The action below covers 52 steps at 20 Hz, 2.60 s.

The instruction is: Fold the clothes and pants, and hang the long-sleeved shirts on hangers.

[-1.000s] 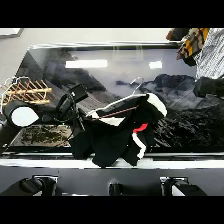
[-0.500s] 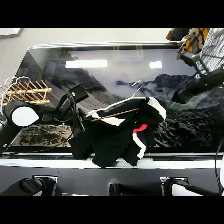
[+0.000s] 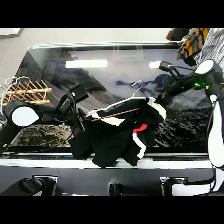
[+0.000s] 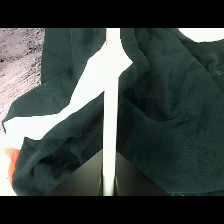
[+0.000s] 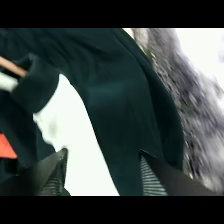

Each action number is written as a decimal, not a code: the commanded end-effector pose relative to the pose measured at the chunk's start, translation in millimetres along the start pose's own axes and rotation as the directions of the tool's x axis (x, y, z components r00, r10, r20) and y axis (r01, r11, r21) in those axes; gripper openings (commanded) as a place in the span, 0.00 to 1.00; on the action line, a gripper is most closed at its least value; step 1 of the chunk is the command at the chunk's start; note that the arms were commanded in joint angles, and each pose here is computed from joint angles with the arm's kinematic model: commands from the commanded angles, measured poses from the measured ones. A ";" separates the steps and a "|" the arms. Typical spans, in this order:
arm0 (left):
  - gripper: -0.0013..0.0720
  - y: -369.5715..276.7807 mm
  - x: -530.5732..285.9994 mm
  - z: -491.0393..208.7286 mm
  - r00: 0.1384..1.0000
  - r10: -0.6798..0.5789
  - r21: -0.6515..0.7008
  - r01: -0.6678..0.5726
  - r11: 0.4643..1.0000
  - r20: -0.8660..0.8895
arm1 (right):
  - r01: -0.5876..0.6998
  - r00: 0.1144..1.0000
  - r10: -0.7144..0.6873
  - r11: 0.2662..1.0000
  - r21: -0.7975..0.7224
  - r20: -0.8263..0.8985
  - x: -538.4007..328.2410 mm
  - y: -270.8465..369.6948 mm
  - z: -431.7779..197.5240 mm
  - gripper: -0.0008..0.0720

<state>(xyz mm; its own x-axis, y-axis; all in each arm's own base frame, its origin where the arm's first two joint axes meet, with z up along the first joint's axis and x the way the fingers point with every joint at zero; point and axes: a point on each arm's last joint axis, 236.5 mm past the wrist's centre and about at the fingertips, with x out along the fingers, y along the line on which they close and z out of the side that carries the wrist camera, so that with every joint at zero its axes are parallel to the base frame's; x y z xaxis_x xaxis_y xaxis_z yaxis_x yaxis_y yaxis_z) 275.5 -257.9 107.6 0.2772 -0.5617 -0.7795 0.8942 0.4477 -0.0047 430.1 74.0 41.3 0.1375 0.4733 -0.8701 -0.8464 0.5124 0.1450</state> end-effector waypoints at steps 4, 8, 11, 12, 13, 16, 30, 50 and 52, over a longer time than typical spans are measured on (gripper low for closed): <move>0.07 0.2 0.3 -0.3 1.000 0.000 -0.001 0.000 1.000 -0.001 | -0.038 0.999 0.039 0.998 -0.051 0.024 25.4 4.9 15.2 0.58; 0.07 0.2 0.3 -0.3 1.000 0.000 -0.001 0.000 1.000 -0.001 | -0.082 0.995 0.085 0.995 -0.057 0.055 23.1 16.8 22.8 0.50; 0.07 0.2 0.3 -0.3 1.000 0.000 -0.001 0.000 1.000 -0.001 | -0.061 0.992 0.070 0.995 -0.081 0.109 10.0 21.7 38.1 0.50; 0.07 0.1 0.3 -0.3 1.000 0.000 -0.001 0.000 1.000 -0.001 | -0.047 0.992 0.057 0.995 -0.088 0.116 4.4 22.8 41.0 0.50; 0.07 0.1 0.3 -0.3 1.000 0.000 -0.001 0.000 1.000 -0.001 | -0.033 0.991 0.045 0.995 -0.096 0.125 -1.7 24.4 43.9 0.50; 0.07 0.1 0.4 -0.3 1.000 0.000 0.000 0.000 1.000 -0.001 | -0.013 0.989 0.029 0.994 -0.112 0.144 -14.4 30.0 50.4 0.50; 0.07 0.1 0.4 -0.3 1.000 0.000 0.000 0.000 1.000 -0.001 | -0.021 1.000 0.016 0.927 0.376 0.016 -15.6 30.3 21.1 0.61; 0.07 0.1 0.4 -0.2 1.000 0.000 0.000 0.000 1.000 -0.001 | -0.135 0.990 0.077 0.720 0.680 0.116 13.3 33.0 31.9 0.54; 0.07 0.1 0.4 -0.3 1.000 0.000 0.000 0.000 1.000 -0.001 | -0.147 0.988 0.080 0.732 0.665 0.130 12.8 33.9 35.3 0.27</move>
<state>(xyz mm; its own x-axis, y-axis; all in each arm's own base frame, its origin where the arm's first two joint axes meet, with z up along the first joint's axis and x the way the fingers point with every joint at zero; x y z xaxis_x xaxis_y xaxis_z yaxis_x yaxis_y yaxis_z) 275.5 -257.9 107.6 0.2773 -0.5615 -0.7796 0.8940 0.4480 -0.0046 419.1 119.2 51.1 0.1300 0.5890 -0.7976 -0.2901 0.7919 0.5374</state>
